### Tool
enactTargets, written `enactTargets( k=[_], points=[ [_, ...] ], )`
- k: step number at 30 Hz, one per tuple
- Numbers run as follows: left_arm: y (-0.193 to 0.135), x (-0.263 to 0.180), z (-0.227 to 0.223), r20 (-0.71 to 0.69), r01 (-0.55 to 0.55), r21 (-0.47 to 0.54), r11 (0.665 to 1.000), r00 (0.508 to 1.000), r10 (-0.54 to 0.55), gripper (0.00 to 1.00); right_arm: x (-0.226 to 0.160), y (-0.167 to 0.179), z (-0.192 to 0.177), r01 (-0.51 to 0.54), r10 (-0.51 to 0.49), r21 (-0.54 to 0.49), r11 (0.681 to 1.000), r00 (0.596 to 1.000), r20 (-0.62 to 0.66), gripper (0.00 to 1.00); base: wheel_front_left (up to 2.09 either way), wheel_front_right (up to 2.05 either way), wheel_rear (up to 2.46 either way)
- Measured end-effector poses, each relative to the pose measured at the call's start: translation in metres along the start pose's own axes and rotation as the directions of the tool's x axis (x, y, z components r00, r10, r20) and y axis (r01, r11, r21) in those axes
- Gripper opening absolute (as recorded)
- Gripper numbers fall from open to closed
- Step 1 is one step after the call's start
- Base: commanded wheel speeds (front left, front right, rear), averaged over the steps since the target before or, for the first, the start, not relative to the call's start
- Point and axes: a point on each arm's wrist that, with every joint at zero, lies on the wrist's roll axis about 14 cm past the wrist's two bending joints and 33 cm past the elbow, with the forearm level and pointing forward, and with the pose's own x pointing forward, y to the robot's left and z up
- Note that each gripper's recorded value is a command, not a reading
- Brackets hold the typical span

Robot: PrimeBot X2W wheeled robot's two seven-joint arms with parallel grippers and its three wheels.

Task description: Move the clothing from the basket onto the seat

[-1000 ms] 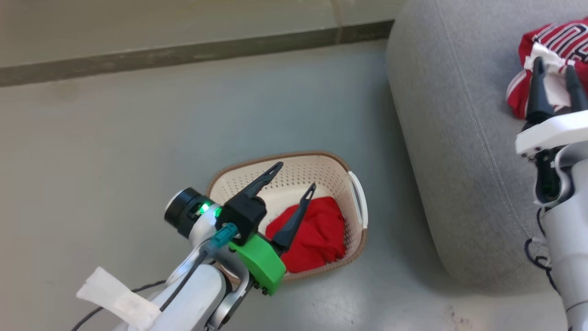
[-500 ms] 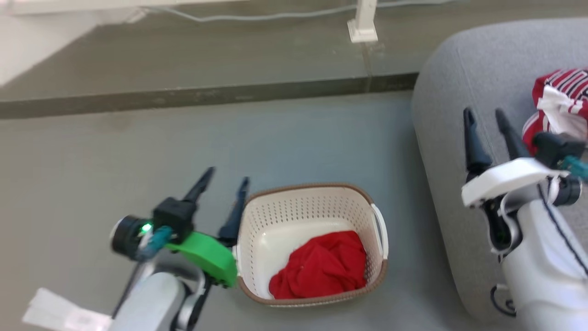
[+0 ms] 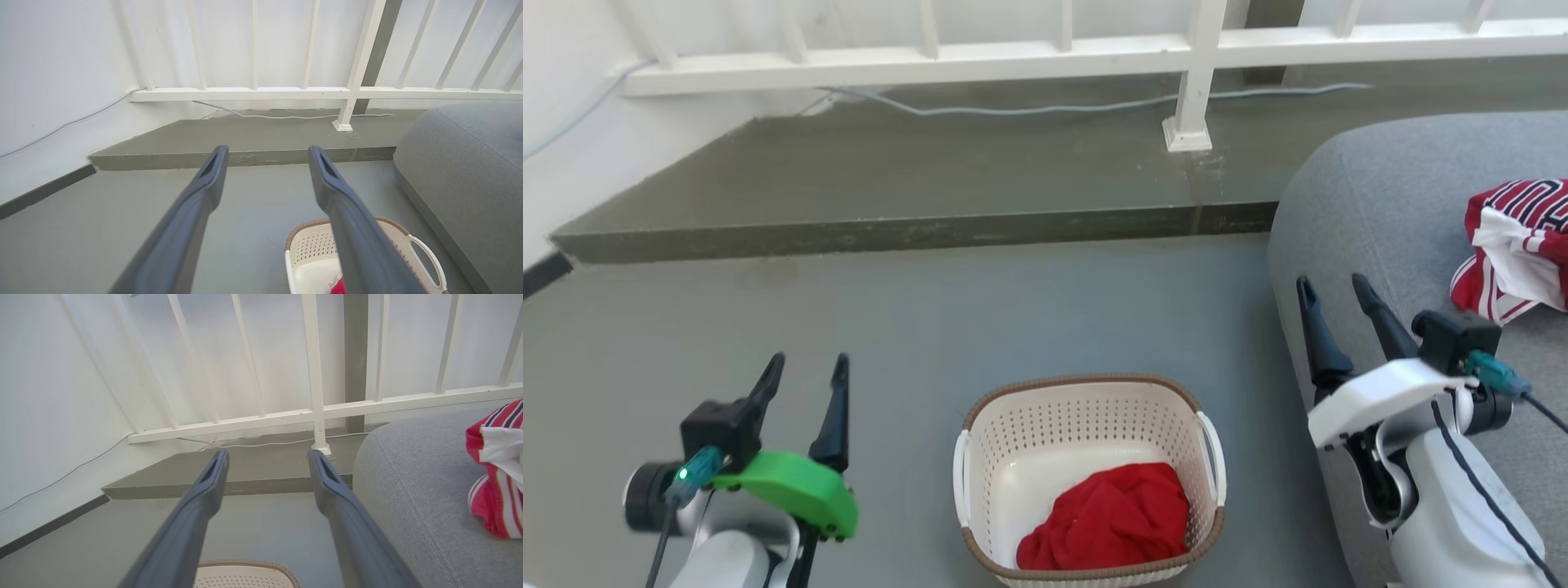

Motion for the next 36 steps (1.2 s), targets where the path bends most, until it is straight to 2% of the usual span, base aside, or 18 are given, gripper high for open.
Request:
enactTargets(
  k=[6,16,36],
  points=[
    [0.014,-0.012,-0.002,-0.001,-0.053,-0.002,0.999,0.999,0.053,1.0,-0.011,0.001,0.002,0.006,-0.006,-0.01,1.0,1.0,0.013,1.0,0.0,0.0,0.0],
    [0.016,-0.024,-0.008,-0.008,-0.083,-0.023,0.996,0.997,0.083,1.0,-0.029,-0.003,0.002,0.042,-0.041,-0.02,0.999,0.999,0.024,1.0,0.0,0.0,0.0],
    [0.007,-0.024,0.001,0.021,-0.076,-0.012,0.997,0.997,0.076,1.0,-0.045,-0.002,0.007,0.058,-0.057,-0.023,0.998,0.998,0.036,1.0,0.0,0.0,0.0]
  ],
)
